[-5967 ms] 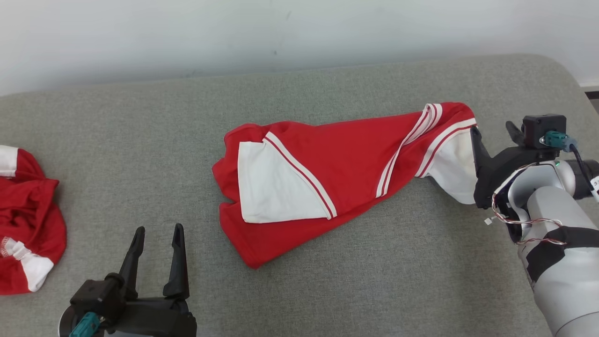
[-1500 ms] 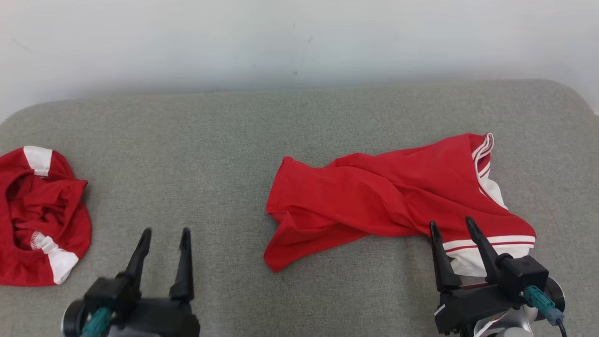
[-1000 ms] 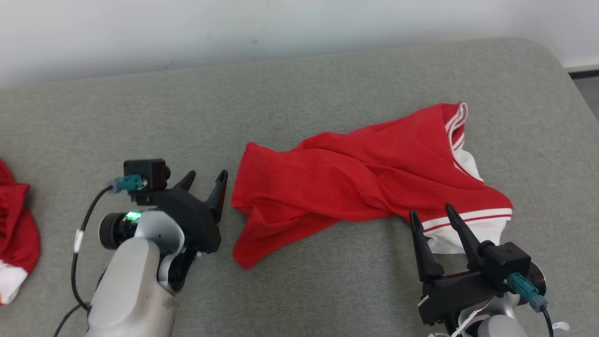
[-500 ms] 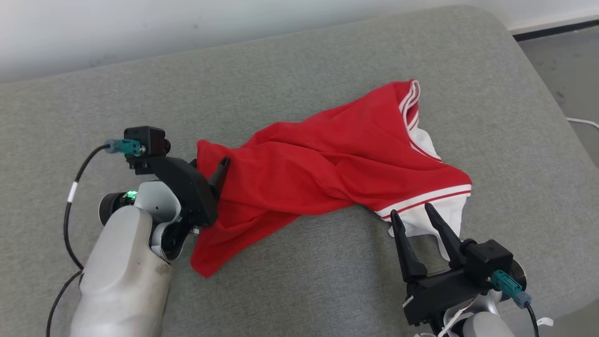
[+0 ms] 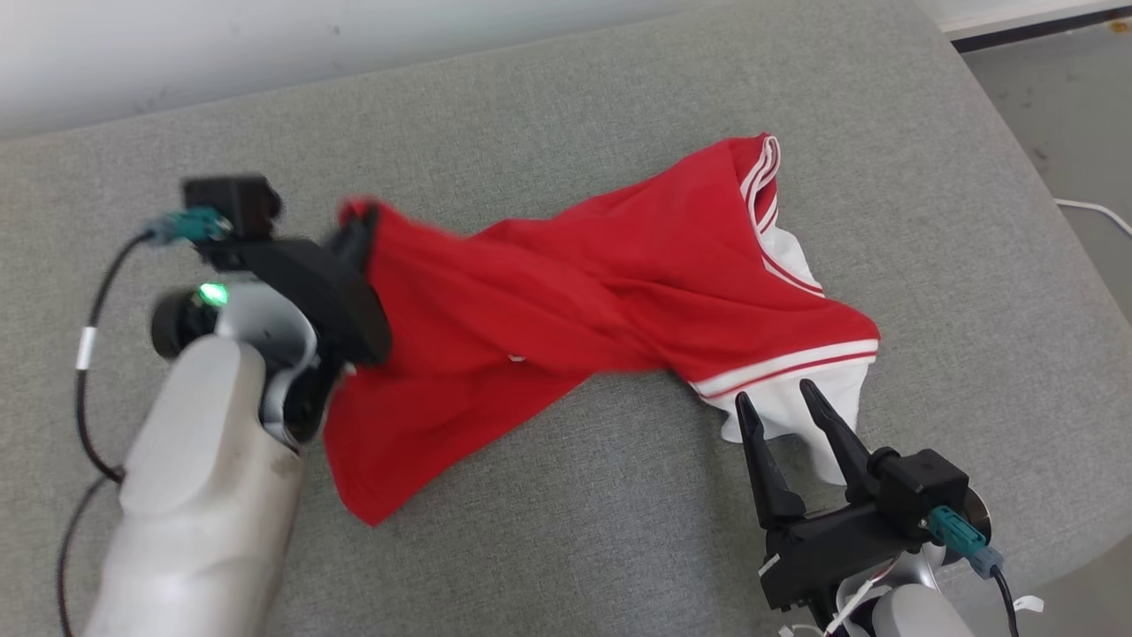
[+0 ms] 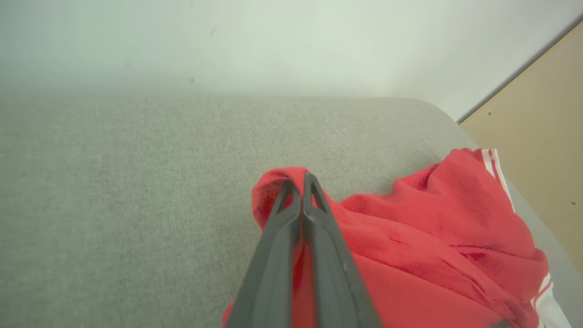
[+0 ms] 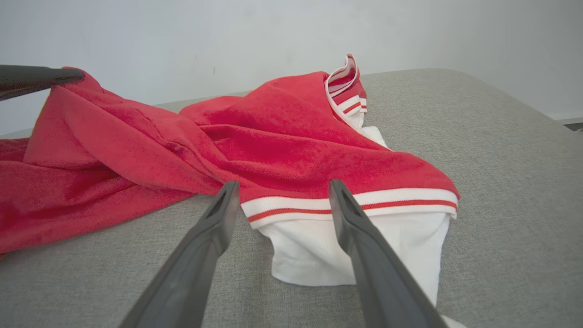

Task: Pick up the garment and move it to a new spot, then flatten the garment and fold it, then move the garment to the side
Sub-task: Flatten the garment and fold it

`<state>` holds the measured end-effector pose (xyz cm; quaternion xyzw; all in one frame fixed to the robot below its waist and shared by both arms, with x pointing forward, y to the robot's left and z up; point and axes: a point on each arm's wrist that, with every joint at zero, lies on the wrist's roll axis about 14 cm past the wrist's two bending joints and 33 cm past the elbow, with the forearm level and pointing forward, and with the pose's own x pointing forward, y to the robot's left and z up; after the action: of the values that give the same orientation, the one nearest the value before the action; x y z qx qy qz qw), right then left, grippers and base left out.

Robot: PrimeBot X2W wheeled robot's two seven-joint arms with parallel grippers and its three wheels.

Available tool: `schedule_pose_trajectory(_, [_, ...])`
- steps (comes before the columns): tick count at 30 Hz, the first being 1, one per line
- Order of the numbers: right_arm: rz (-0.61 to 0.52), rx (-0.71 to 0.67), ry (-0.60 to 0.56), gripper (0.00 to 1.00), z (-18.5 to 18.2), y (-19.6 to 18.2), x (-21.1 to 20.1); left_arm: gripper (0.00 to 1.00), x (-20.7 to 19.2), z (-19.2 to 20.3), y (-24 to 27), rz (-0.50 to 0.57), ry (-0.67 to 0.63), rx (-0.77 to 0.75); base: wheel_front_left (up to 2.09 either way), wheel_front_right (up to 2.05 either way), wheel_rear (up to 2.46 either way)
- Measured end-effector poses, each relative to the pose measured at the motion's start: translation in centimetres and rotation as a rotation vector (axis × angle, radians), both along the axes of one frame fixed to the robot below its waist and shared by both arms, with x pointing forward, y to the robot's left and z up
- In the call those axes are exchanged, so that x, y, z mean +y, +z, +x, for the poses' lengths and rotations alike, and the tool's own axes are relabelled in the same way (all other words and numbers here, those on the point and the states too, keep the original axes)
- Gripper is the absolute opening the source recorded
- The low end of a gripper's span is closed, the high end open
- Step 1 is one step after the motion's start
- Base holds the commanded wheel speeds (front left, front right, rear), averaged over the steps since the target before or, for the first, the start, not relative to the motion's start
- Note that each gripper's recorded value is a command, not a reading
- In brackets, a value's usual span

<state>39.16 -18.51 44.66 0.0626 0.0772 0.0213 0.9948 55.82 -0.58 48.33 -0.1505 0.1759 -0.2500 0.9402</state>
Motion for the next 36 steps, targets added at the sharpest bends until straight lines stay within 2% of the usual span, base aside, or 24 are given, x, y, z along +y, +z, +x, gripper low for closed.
schedule_pose_trajectory(4, [0.003,0.000,0.004,1.00,0.4,-0.1,0.1,0.00,0.7,2.3,4.9,-0.006,0.047,-0.246,0.00,0.00,0.00])
schedule_pose_trajectory(8, [0.005,0.000,0.004,1.00,0.4,-0.2,0.1,0.00,0.2,3.0,9.8,-0.010,0.037,-0.462,0.00,0.00,0.00])
schedule_pose_trajectory(11, [0.006,0.001,0.003,1.00,0.4,-0.3,0.1,0.00,-0.5,2.9,13.5,-0.044,0.030,-0.597,0.00,0.00,0.00])
schedule_pose_trajectory(13, [0.007,-0.001,0.001,1.00,0.5,-0.2,0.0,0.00,-1.0,2.6,14.8,-0.059,0.018,-0.632,0.00,0.00,0.00])
schedule_pose_trajectory(18, [0.017,0.007,0.011,1.00,0.6,-0.6,0.5,0.00,-0.7,0.9,11.9,-0.094,0.019,-0.529,0.00,0.00,0.00])
schedule_pose_trajectory(27, [0.015,0.014,0.086,1.00,1.5,-0.6,3.0,0.00,2.9,-6.2,5.9,-0.166,0.072,-0.389,0.00,0.00,0.00])
schedule_pose_trajectory(36, [0.027,-0.002,0.188,1.00,2.5,0.3,6.7,0.00,3.9,-16.4,0.2,-0.145,0.019,-0.110,0.00,0.00,0.00])
